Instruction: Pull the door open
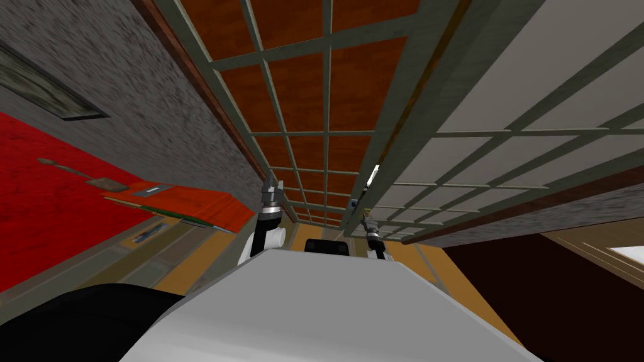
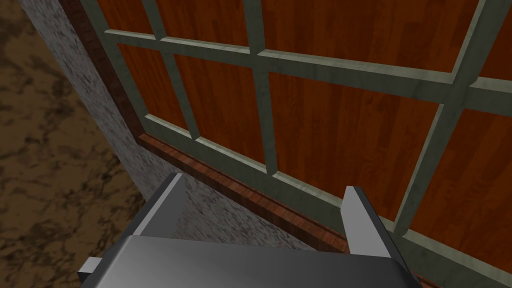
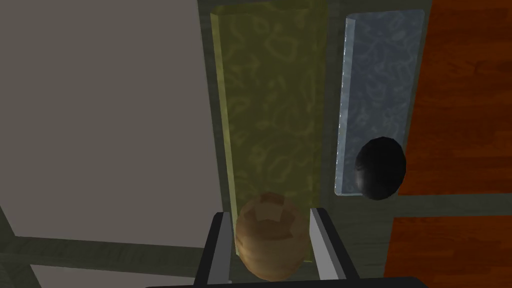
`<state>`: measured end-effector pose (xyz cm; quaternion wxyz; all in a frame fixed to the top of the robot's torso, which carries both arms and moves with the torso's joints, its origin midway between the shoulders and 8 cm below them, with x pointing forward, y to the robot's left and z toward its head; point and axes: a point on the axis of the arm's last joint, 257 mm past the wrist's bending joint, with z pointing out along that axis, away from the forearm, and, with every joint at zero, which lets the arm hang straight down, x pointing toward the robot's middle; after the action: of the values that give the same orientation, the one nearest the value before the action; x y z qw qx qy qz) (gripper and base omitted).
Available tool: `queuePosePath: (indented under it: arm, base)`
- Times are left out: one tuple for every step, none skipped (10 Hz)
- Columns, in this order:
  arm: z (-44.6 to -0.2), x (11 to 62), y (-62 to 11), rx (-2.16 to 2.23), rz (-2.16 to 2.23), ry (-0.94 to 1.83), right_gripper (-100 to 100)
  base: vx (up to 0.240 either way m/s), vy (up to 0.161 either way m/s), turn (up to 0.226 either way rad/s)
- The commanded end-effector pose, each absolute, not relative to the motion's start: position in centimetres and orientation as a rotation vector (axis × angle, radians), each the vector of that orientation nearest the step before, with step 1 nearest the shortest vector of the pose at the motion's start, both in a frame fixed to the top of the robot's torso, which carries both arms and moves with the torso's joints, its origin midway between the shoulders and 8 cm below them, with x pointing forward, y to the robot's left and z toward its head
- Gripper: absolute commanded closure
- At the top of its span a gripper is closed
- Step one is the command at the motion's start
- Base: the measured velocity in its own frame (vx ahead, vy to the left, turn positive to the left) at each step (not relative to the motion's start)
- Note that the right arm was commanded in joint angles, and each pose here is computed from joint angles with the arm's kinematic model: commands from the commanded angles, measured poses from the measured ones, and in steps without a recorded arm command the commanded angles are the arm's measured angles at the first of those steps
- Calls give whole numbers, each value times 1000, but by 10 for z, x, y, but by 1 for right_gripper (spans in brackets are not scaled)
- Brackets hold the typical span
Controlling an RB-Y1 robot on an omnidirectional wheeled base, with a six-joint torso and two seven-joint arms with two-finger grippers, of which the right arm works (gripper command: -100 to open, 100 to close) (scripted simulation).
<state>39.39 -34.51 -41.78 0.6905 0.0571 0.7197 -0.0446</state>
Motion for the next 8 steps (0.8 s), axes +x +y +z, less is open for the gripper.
queuePosePath:
  arm:
    - [-429, 382, -352, 149, -109, 1646, 100]
    - [-438, 371, -359, 172, -107, 1669, 100]
    - [-438, 371, -359, 172, -107, 1669, 100]
    - [-443, 364, -364, 194, -97, 1681, 100]
    - [-446, 361, -366, 204, -93, 1687, 100]
    - [-451, 354, -370, 227, -83, 1699, 100]
    - [-453, 350, -372, 238, -79, 1705, 100]
    - [-456, 347, -375, 249, -74, 1710, 100]
  base:
    - [-122, 32, -64]
    - [-160, 31, -56]
    - [-130, 26, -49]
    - [-107, 16, -55]
    - [-109, 14, -53]
    - [-108, 18, -72]
    - [-110, 38, -48]
    - [-108, 25, -67]
